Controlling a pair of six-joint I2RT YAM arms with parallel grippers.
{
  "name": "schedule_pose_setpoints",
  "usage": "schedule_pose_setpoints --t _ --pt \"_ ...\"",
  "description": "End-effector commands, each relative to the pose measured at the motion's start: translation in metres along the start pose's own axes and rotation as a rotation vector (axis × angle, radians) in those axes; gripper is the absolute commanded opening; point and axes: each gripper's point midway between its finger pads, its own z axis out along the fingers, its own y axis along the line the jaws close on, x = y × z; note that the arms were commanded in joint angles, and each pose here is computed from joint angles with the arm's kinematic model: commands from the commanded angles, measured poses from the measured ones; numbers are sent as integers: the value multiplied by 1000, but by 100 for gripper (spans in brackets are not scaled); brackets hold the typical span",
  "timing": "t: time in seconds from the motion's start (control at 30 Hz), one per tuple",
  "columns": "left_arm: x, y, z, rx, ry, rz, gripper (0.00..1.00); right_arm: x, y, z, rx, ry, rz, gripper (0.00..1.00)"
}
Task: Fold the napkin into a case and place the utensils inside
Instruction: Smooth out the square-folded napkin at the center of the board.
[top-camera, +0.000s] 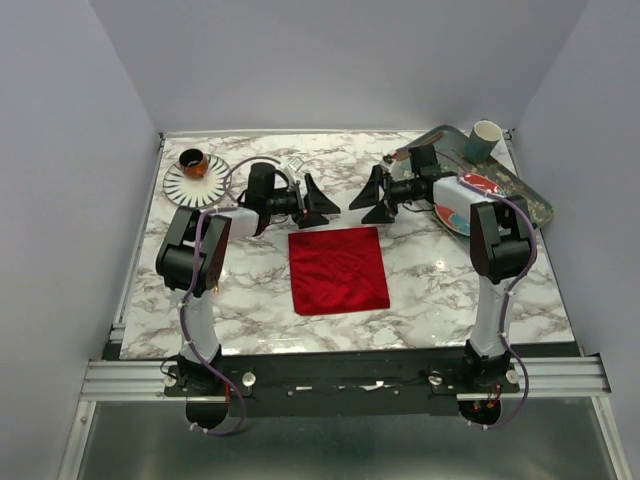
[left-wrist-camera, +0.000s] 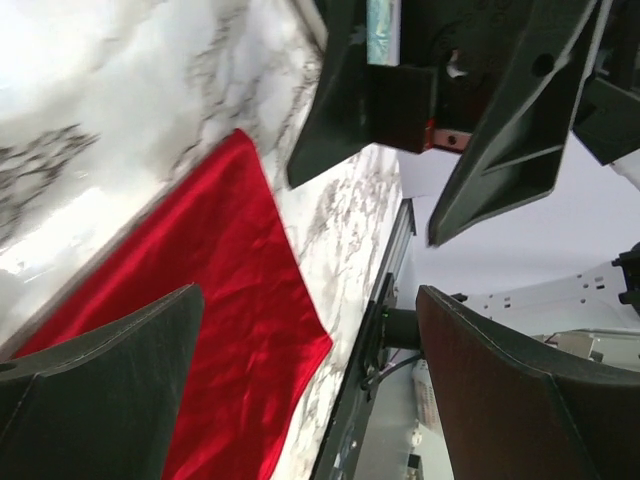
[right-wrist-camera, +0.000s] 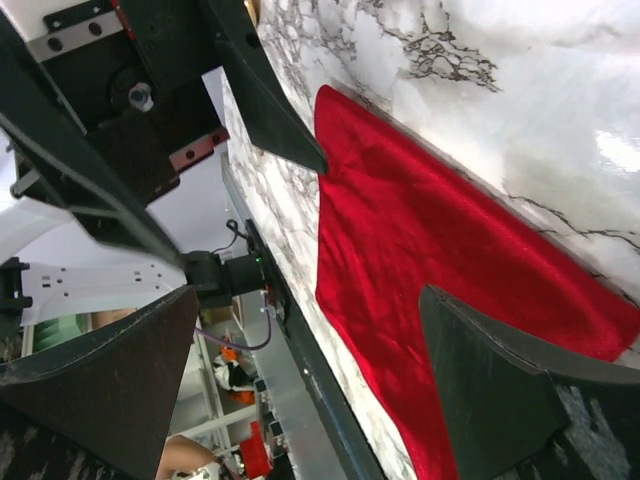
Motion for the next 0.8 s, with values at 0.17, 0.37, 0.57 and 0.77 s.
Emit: schedule_pose_setpoints --t 0.17,0.37,0.57,0.77 --pt "-3 23 27 -28 -45 -76 99 47 -31 27 24 94 128 100" --pt "5 48 16 -79 -38 -125 99 38 -60 34 102 81 118 100" --pt "14 63 -4 -114 -32 -156 99 31 -80 35 181 103 92 100" --pt "20 55 -15 -109 -28 -118 99 27 -40 22 114 109 0 100"
